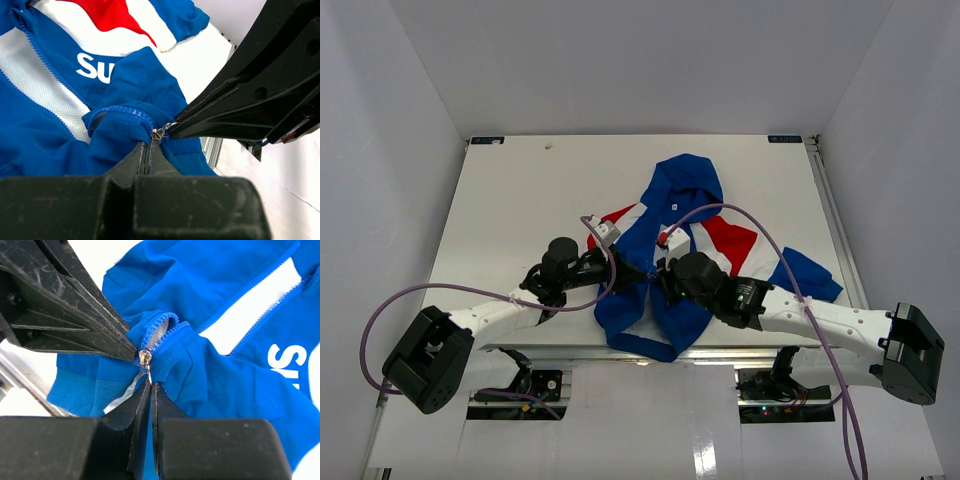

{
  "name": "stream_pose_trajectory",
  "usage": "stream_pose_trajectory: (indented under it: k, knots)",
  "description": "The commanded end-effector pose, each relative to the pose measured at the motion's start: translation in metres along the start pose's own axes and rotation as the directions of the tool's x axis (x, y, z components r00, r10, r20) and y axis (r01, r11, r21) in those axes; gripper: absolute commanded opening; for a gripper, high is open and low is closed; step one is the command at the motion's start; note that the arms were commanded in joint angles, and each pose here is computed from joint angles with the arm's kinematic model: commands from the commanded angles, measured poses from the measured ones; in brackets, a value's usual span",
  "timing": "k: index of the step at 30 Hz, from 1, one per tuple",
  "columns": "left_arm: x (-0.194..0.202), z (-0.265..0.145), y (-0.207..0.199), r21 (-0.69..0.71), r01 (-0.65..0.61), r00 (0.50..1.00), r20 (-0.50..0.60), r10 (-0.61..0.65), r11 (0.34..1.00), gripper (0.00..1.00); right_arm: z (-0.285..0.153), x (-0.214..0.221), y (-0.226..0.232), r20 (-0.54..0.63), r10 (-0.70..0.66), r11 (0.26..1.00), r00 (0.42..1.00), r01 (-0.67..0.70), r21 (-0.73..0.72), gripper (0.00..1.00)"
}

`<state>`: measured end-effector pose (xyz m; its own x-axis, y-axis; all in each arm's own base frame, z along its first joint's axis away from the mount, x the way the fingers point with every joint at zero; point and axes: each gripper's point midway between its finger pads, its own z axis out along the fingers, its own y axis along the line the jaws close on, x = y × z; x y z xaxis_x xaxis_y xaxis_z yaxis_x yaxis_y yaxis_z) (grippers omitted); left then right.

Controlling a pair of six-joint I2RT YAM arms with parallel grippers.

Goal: Zip up the jacket

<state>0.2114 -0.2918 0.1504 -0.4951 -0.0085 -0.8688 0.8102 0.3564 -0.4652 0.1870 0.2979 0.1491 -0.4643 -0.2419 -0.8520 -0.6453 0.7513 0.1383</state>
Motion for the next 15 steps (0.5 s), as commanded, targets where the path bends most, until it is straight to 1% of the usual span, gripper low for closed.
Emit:
stream_pose_trajectory:
  k: [1, 6, 10, 13, 15]
  knots:
    - [0.016, -0.002, 0.002, -0.010, 0.018, 0.998, -0.061, -0.018, 1.000, 0.00, -0.002, -0.041, -0.011, 0.080, -0.037, 0.996, 0.996, 0.030, 0.085, 0.08]
    - [0.016, -0.003, 0.004, -0.019, 0.018, 0.998, -0.061, -0.019, 1.000, 0.00, -0.003, -0.039, 0.000, 0.069, -0.021, 1.000, 0.997, 0.019, 0.022, 0.08]
    - [0.014, -0.003, 0.004, -0.021, 0.012, 0.998, -0.054, -0.013, 1.000, 0.00, -0.008, -0.042, 0.004, 0.086, -0.012, 1.000, 0.996, 0.013, -0.010, 0.08]
    - [0.014, -0.003, 0.003, -0.018, 0.013, 0.998, -0.056, -0.014, 1.000, 0.00, -0.010, -0.043, 0.011, 0.095, -0.008, 0.999, 0.995, 0.012, -0.048, 0.14]
    - [0.014, -0.003, 0.003, -0.015, 0.012, 0.998, -0.056, -0.013, 1.000, 0.00, -0.009, -0.043, 0.016, 0.094, -0.007, 0.997, 0.996, 0.015, -0.075, 0.14]
